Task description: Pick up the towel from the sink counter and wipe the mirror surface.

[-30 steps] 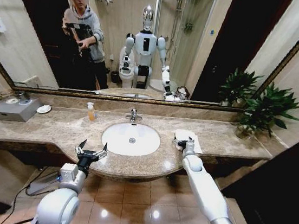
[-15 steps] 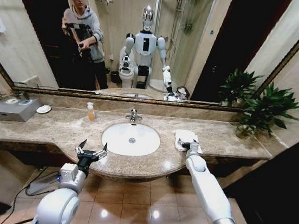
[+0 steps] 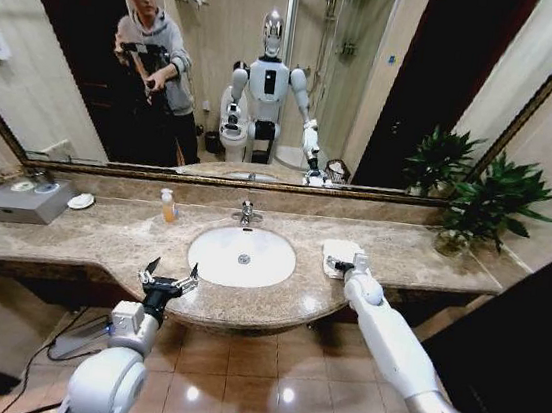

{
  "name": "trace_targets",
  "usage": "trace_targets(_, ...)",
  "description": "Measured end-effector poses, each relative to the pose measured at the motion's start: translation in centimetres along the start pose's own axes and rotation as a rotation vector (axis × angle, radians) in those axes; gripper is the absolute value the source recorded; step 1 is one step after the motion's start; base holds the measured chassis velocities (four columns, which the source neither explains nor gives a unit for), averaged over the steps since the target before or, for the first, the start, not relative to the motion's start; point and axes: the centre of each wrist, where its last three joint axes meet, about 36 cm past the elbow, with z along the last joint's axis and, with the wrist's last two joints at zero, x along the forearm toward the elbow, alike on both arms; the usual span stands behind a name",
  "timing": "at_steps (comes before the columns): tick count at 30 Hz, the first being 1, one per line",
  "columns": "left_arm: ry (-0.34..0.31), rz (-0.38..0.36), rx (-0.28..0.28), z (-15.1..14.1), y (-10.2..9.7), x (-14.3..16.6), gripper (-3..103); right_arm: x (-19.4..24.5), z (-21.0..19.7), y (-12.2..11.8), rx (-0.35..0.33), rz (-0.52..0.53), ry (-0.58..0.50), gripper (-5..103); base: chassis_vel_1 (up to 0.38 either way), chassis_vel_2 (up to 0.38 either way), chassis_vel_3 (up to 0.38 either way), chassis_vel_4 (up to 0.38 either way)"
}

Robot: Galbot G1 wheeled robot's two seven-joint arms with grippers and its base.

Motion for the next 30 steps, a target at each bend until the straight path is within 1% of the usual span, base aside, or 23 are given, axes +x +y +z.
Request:
trace_targets(1, 0.000, 0.000, 0.000, 0.0, 0.0, 0.0, 100, -0.1, -0.1, 0.0, 0.001, 0.000, 0.002, 88, 0.000, 0.000, 0.000, 0.000)
trace_targets(2, 0.000, 0.000, 0.000, 0.0, 0.0, 0.0, 100, -0.2, -0.1, 0.0, 0.001, -0.001, 0.004, 83, 0.000, 0.000, 0.000, 0.000)
trace_targets(3, 0.000, 0.000, 0.000, 0.0, 0.0, 0.0, 100, -0.2, -0.1, 0.0, 0.001, -0.001, 0.004, 83, 0.000, 0.000, 0.000, 0.000)
trace_targets(5, 0.000, 0.000, 0.000, 0.0, 0.0, 0.0, 100, -0.3, 0.0, -0.1, 0.007, -0.013, 0.010, 71, 0.000, 0.000, 0.000, 0.000)
trace_targets(6, 0.000, 0.000, 0.000, 0.0, 0.0, 0.0, 100, -0.3, 0.0, -0.1, 0.007, -0.013, 0.010, 71, 0.000, 0.000, 0.000, 0.000)
trace_targets(10, 0.000, 0.000, 0.000, 0.0, 0.0, 0.0, 100, -0.4, 0.0, 0.0, 0.002, -0.027, 0.016, 50, 0.000, 0.000, 0.000, 0.000)
trace_targets(11, 0.000, 0.000, 0.000, 0.0, 0.0, 0.0, 100, -0.4, 0.0, 0.0, 0.002, -0.027, 0.016, 50, 0.000, 0.000, 0.000, 0.000)
trace_targets(12, 0.000, 0.000, 0.000, 0.0, 0.0, 0.0, 100, -0.4, 0.0, 0.0, 0.002, -0.030, 0.016, 44, 0.000, 0.000, 0.000, 0.000)
trace_targets(14, 0.000, 0.000, 0.000, 0.0, 0.0, 0.0, 100, -0.4, 0.0, 0.0, 0.001, -0.031, 0.017, 44, 0.000, 0.000, 0.000, 0.000)
trace_targets(15, 0.000, 0.000, 0.000, 0.0, 0.0, 0.0, 100, -0.3, 0.0, 0.0, 0.001, -0.032, 0.017, 33, 0.000, 0.000, 0.000, 0.000)
trace_targets(16, 0.000, 0.000, 0.000, 0.0, 0.0, 0.0, 100, -0.3, -0.1, -0.1, 0.000, -0.033, 0.016, 28, 0.000, 0.000, 0.000, 0.000)
trace_targets(18, 0.000, 0.000, 0.000, 0.0, 0.0, 0.0, 100, -0.3, -0.1, -0.1, 0.000, -0.033, 0.016, 28, 0.000, 0.000, 0.000, 0.000)
trace_targets(20, 0.000, 0.000, 0.000, 0.0, 0.0, 0.0, 100, -0.2, -0.2, -0.3, -0.004, -0.035, 0.015, 18, 0.000, 0.000, 0.000, 0.000)
trace_targets(21, 0.000, 0.000, 0.000, 0.0, 0.0, 0.0, 100, -0.2, -0.2, -0.3, -0.004, -0.035, 0.015, 18, 0.000, 0.000, 0.000, 0.000)
trace_targets(23, 0.000, 0.000, 0.000, 0.0, 0.0, 0.0, 100, 0.0, -0.1, -0.3, -0.010, -0.039, 0.016, 8, 0.000, 0.000, 0.000, 0.000)
trace_targets(24, 0.000, 0.000, 0.000, 0.0, 0.0, 0.0, 100, 0.1, 0.0, -0.4, -0.014, -0.040, 0.015, 5, 0.000, 0.000, 0.000, 0.000)
trace_targets(30, 0.000, 0.000, 0.000, 0.0, 0.0, 0.0, 100, 1.0, 0.1, -0.2, -0.036, -0.066, 0.007, 5, 0.000, 0.000, 0.000, 0.000)
